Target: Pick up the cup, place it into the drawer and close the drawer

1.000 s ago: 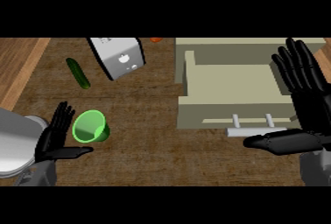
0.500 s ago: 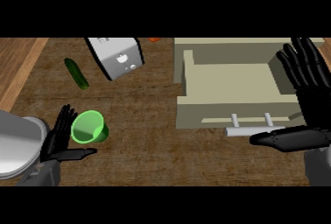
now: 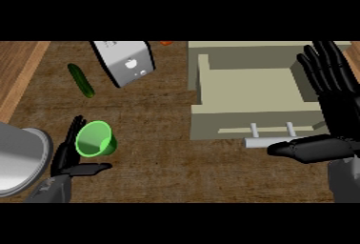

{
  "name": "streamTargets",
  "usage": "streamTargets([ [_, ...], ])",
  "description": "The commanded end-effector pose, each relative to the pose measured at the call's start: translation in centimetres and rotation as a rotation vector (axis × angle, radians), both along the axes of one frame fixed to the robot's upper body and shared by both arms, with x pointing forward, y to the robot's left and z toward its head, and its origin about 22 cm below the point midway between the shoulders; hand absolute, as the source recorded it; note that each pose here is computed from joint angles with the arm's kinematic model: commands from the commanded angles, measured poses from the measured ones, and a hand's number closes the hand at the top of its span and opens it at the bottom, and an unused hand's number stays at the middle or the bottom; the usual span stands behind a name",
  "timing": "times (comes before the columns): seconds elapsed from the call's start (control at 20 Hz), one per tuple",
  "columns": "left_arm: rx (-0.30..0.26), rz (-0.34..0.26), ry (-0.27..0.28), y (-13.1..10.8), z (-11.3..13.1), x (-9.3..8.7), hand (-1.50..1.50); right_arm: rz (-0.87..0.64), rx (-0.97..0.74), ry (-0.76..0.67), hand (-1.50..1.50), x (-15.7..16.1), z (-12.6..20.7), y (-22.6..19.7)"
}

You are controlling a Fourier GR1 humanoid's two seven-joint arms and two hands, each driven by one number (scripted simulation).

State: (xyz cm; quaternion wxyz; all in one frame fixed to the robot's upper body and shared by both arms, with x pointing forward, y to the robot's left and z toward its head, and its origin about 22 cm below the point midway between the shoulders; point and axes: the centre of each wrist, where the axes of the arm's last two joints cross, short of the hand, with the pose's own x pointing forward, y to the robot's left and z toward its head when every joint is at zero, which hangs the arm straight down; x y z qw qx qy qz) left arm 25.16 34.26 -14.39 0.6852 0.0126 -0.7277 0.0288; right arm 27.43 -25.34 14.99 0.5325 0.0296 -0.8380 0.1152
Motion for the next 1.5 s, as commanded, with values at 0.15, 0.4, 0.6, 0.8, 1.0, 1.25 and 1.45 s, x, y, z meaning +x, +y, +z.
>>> streamTargets([
  [0.15,-0.065,-0.06,-0.088,-2.8,-0.8,0.3,-1.5,0.001,0.012,-0.008,-1.5,0.4,-0.4,-0.7],
  [0.4,-0.206,-0.154,-0.107,-2.3,-0.6,0.4,1.5,0.008,-0.006,-0.003,-1.5,-0.2,-0.1,-0.2],
  [0.6,-0.067,-0.1,-0.272,-2.7,1.3,3.0,1.5,-0.008,-0.025,0.003,-1.5,0.3,0.3,-0.5],
  [0.8,0.114,0.021,-0.314,-2.9,0.4,1.7,1.5,-0.011,-0.027,0.0,-1.5,0.9,0.1,-0.4],
  [1.0,-0.068,0.014,-0.412,-4.7,2.4,5.1,1.5,-0.005,0.002,0.011,-1.5,0.7,-0.9,-1.6],
  [1.25,-0.077,0.126,-0.439,-5.0,2.3,5.1,1.5,-0.009,0.005,0.005,-1.5,0.7,0.7,-0.5],
  [1.45,-0.146,0.037,-0.494,-7.1,3.2,6.6,1.5,-0.028,-0.004,-0.003,-1.5,0.9,-0.2,-1.1],
])
